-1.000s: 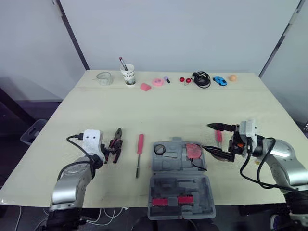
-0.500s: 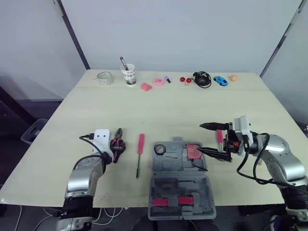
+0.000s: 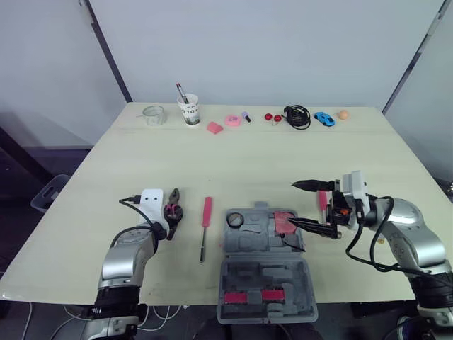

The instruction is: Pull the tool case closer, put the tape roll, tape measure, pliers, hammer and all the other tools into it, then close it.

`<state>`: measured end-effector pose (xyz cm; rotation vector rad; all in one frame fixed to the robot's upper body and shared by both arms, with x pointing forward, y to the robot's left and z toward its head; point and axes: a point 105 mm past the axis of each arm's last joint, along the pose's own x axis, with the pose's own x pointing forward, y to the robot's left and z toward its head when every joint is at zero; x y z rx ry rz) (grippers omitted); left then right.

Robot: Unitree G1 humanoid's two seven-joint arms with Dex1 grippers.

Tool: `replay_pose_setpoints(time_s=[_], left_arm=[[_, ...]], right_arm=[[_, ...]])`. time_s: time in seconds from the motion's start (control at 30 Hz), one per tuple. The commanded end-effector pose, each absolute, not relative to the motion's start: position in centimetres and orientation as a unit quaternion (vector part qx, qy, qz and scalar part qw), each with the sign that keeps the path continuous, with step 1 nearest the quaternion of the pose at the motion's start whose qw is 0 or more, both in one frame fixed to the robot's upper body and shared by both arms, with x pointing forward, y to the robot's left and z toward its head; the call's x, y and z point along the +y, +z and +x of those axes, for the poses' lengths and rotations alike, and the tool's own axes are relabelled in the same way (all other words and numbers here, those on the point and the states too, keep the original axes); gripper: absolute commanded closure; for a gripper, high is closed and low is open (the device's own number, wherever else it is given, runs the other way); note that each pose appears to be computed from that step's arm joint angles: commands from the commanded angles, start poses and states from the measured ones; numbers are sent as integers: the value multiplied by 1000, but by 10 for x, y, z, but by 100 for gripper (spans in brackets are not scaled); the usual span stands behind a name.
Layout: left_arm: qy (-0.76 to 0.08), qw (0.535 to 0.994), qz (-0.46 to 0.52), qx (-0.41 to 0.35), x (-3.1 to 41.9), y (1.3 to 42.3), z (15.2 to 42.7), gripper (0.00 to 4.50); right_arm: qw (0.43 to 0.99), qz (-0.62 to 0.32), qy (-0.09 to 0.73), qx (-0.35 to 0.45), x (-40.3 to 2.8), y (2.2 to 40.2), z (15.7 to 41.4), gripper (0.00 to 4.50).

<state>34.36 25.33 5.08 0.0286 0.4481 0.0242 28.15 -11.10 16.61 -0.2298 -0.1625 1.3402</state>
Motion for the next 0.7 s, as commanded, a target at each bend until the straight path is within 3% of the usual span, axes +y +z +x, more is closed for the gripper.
replay_pose_setpoints(time_s=[0.03, 0.33, 0.53, 0.7], left_arm=[[14, 977, 17, 212, 255, 56, 345, 196], [-42, 982, 31, 180, 258, 89, 341, 196], [-119, 969, 120, 180, 257, 116, 336, 196], [-261, 932, 176, 179, 220, 136, 334, 196]], right_arm=[[767, -117, 623, -97, -108, 176, 279, 0], [768, -122, 622, -93, -107, 172, 280, 0], [768, -117, 626, -74, -103, 170, 281, 0], [788, -139, 599, -33, -100, 162, 292, 0]])
